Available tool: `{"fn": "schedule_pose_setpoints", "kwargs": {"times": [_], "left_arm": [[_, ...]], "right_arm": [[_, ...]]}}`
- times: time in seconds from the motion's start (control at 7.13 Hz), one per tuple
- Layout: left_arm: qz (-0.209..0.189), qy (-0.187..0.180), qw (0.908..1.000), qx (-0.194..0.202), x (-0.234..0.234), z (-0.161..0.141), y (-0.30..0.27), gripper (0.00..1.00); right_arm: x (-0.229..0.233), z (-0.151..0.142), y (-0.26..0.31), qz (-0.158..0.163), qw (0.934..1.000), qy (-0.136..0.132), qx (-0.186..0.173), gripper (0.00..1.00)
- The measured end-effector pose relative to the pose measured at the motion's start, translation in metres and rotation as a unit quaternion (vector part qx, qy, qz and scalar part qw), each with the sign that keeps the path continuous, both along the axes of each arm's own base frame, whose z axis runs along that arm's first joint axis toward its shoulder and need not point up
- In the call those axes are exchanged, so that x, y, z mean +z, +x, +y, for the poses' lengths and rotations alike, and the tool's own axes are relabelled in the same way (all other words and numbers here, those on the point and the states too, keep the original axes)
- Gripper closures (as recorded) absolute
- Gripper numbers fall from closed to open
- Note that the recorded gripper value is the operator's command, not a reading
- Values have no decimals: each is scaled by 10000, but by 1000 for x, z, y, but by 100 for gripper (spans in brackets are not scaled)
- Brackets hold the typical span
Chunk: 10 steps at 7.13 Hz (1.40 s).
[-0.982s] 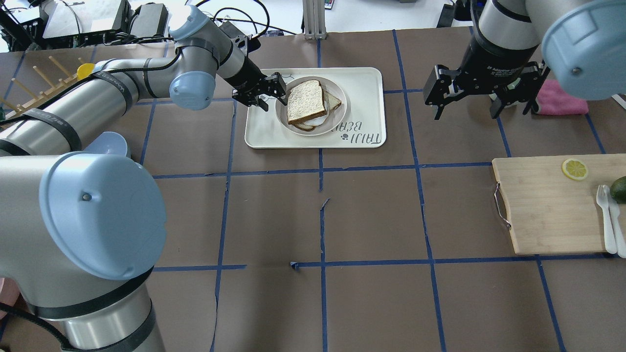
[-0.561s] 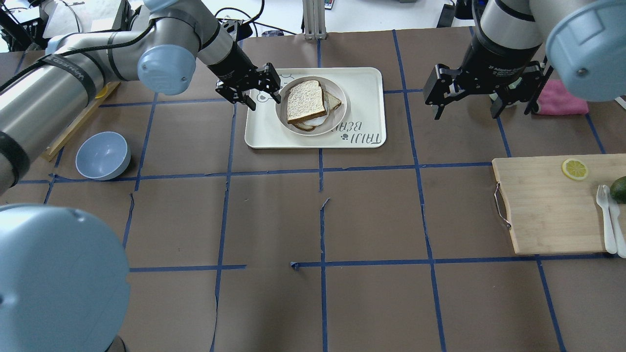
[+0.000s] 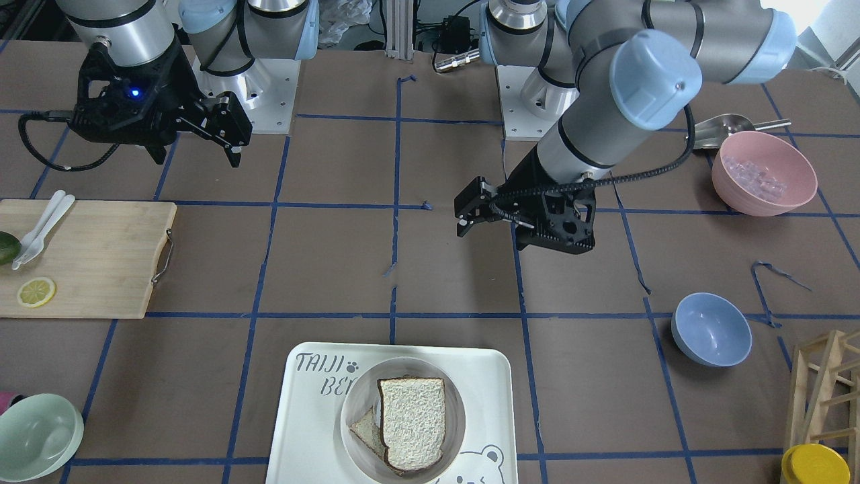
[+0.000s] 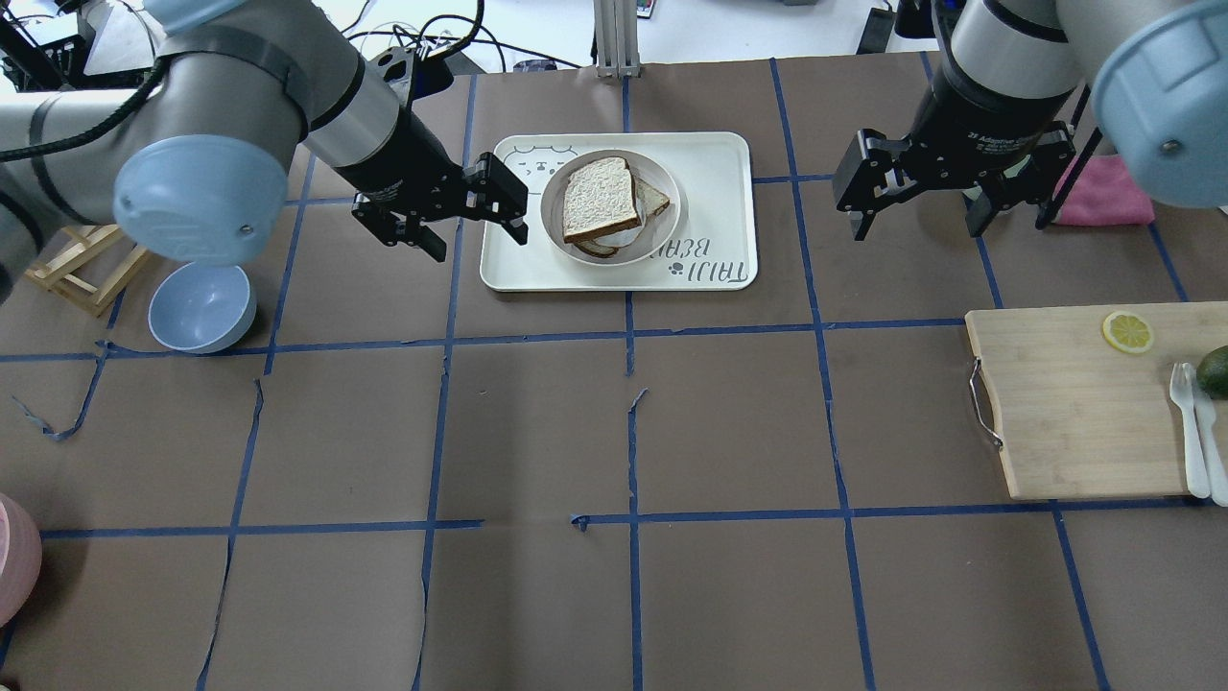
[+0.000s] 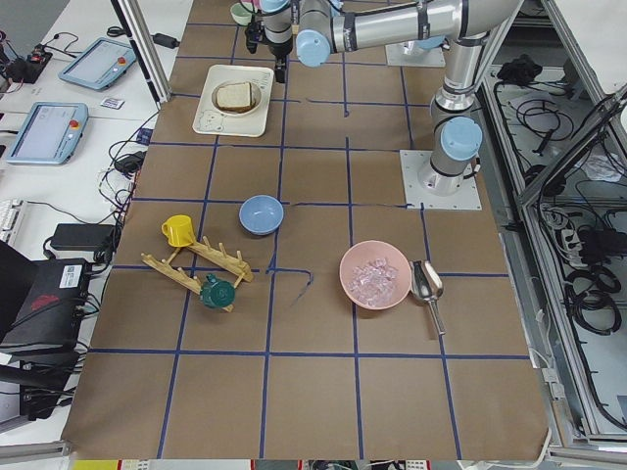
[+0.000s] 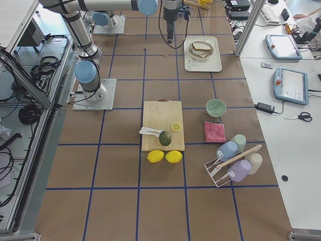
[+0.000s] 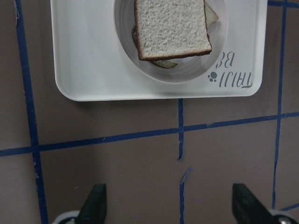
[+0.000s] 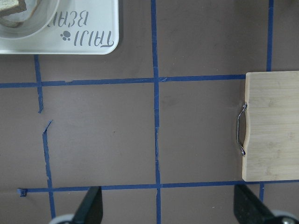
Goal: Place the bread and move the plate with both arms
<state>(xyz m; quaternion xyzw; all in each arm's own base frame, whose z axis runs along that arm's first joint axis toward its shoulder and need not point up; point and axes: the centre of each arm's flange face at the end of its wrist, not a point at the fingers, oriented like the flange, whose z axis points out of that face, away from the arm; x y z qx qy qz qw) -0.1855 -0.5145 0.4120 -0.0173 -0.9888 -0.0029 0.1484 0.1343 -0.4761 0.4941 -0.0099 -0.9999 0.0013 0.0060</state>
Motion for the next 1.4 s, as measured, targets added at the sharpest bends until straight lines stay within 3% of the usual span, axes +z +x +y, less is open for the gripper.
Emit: {"fn": "schedule_pose_setpoints", "kwargs": {"times": [0.28, 0.56, 0.84, 1.12, 1.4], "left_arm": [[-449, 148, 9989, -48, 32, 42, 7, 0], [-972, 414, 9944, -83, 59, 56, 19, 0], [-1248, 400, 9914, -70, 98, 29, 27, 0], [-1373, 308, 9900, -134, 105, 11, 28, 0], [-1400, -51, 9899, -219, 100, 5, 28, 0]], "right_arm": [[0, 0, 0, -15, 10000, -3, 11, 0], [0, 0, 0, -18, 10000, 1, 18, 0], [-1, 1, 0, -16, 10000, 5, 15, 0], [0, 1, 0, -21, 10000, 1, 11, 0], [0, 1, 0, -20, 10000, -1, 11, 0]]}}
